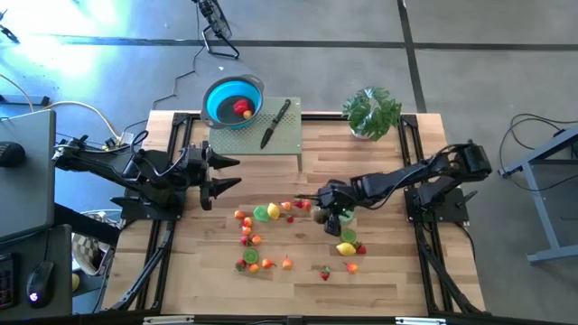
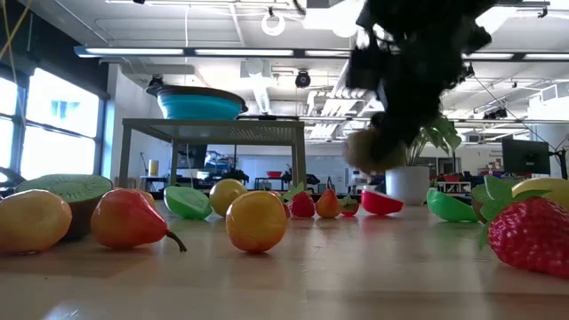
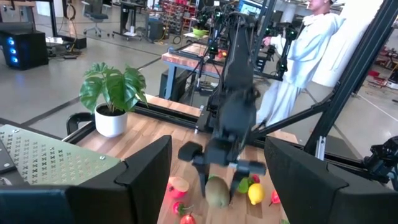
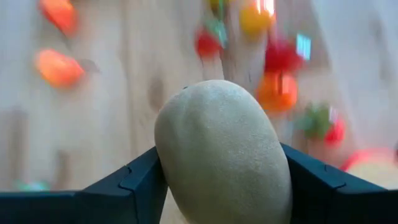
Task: Pick & Place Fruit
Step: Put the kiwi into the strainer bowl on the shelf
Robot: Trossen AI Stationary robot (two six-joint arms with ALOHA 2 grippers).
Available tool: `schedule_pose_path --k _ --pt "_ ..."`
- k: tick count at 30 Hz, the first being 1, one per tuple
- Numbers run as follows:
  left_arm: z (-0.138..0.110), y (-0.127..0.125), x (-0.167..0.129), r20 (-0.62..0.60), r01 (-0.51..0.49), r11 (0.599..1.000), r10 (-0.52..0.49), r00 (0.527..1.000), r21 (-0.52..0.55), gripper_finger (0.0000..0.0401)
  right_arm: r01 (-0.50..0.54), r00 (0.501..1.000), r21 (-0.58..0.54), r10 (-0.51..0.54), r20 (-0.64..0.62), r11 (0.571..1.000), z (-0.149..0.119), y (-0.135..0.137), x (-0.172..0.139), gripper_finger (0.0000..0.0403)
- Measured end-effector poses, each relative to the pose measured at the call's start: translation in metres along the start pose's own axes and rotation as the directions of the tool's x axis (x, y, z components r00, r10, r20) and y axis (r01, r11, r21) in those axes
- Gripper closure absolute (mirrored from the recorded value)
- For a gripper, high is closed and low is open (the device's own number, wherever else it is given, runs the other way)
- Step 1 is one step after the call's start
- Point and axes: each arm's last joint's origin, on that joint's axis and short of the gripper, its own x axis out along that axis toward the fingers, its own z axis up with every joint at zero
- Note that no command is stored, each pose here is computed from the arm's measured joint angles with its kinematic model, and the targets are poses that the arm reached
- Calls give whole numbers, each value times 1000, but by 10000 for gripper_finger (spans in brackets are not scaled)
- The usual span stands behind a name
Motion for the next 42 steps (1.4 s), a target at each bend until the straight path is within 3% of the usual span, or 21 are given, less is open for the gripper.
schedule_pose_path --k 8,15,22,29,36,42 --pt "0 0 0 2 1 1000 -1 1000 -1 153 -20 968 -18 24 252 1000 40 16 -58 165" --pt "0 0 0 2 1 1000 -1 1000 -1 153 66 867 -40 -37 497 997 71 26 -110 164" --pt "0 0 0 2 1 1000 -1 1000 -1 153 108 758 -15 -72 648 994 94 32 -140 163" --pt "0 0 0 2 1 1000 -1 1000 4 153 0 668 -1 0 744 1000 108 36 -154 161" --pt "0 -2 4 8 -1 1000 1 1000 1 153 -211 603 -66 183 776 975 115 39 -163 161" --pt "8 -8 12 111 27 998 -21 994 -50 153 -208 573 -72 181 799 975 118 37 -166 160"
